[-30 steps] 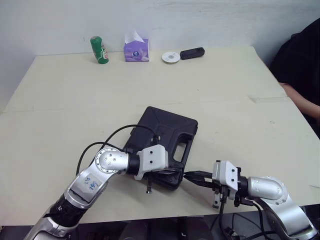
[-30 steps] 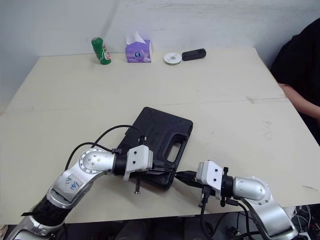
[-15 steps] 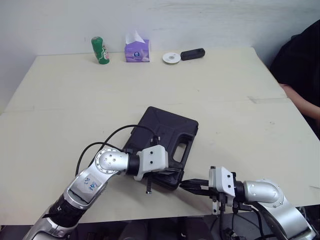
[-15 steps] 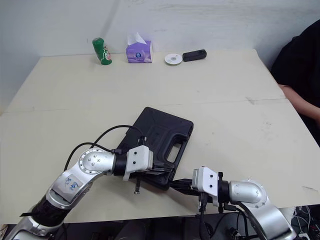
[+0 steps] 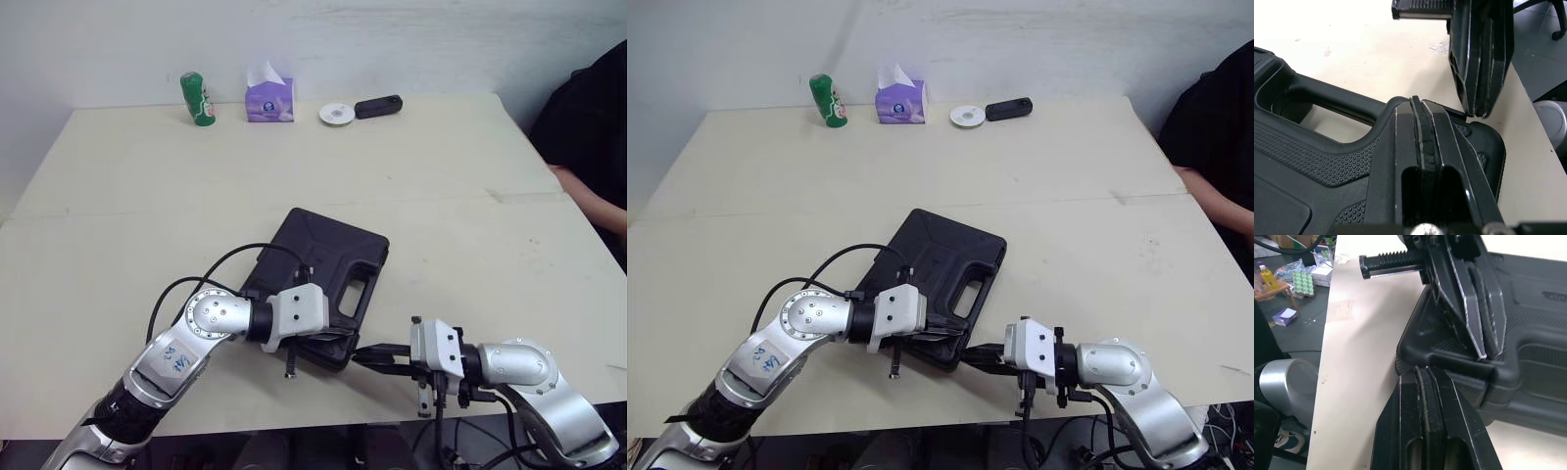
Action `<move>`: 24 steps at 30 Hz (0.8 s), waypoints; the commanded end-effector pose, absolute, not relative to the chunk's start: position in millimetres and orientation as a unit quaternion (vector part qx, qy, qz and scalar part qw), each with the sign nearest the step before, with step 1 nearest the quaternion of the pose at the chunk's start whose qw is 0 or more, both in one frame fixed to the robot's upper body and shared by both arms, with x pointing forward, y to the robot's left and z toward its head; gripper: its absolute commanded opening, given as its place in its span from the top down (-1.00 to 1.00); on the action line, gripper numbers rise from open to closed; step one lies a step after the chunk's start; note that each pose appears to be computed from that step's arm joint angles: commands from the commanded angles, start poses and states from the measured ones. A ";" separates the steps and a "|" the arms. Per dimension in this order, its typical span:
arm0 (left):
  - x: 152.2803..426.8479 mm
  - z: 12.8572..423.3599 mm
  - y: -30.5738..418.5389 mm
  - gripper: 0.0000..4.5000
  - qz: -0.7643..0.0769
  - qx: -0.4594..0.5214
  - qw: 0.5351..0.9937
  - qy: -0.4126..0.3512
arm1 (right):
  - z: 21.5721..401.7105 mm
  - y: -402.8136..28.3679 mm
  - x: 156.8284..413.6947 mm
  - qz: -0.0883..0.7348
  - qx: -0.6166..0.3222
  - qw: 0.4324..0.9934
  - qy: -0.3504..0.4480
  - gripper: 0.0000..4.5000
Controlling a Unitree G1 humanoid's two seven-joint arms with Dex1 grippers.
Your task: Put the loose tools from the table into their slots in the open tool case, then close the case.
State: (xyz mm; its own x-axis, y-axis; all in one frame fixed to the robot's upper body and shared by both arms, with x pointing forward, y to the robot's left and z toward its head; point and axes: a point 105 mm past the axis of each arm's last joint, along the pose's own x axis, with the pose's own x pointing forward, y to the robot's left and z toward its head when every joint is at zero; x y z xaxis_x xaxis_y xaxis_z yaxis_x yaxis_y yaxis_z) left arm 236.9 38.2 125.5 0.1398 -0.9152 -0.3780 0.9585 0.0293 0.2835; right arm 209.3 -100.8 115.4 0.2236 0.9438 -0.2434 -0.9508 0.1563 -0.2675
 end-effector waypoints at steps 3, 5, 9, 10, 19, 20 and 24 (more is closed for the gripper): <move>237.3 90.2 50.4 0.97 -0.641 0.240 0.717 0.132 | 120.7 -100.9 209.8 0.619 -0.180 0.765 -0.005 1.00; 237.3 90.6 50.4 0.97 -0.640 0.239 0.718 0.132 | 119.5 -101.3 211.3 0.618 -0.181 0.765 -0.004 1.00; 237.8 90.9 50.4 0.97 -0.641 0.241 0.717 0.132 | 115.4 -104.3 211.2 0.618 -0.185 0.764 0.003 1.00; 238.1 91.1 50.4 0.97 -0.641 0.241 0.717 0.131 | 114.9 -104.6 210.6 0.619 -0.184 0.764 0.004 1.00; 239.6 91.8 49.1 0.97 -0.642 0.242 0.716 0.130 | 106.4 -92.0 211.3 0.612 -0.167 0.773 -0.004 1.00; 239.8 91.9 49.0 0.97 -0.642 0.242 0.716 0.130 | 106.5 -90.3 212.3 0.611 -0.164 0.775 -0.006 1.00; 240.2 91.6 49.1 0.97 -0.641 0.242 0.716 0.131 | 106.2 -87.0 216.1 0.606 -0.163 0.779 -0.010 1.00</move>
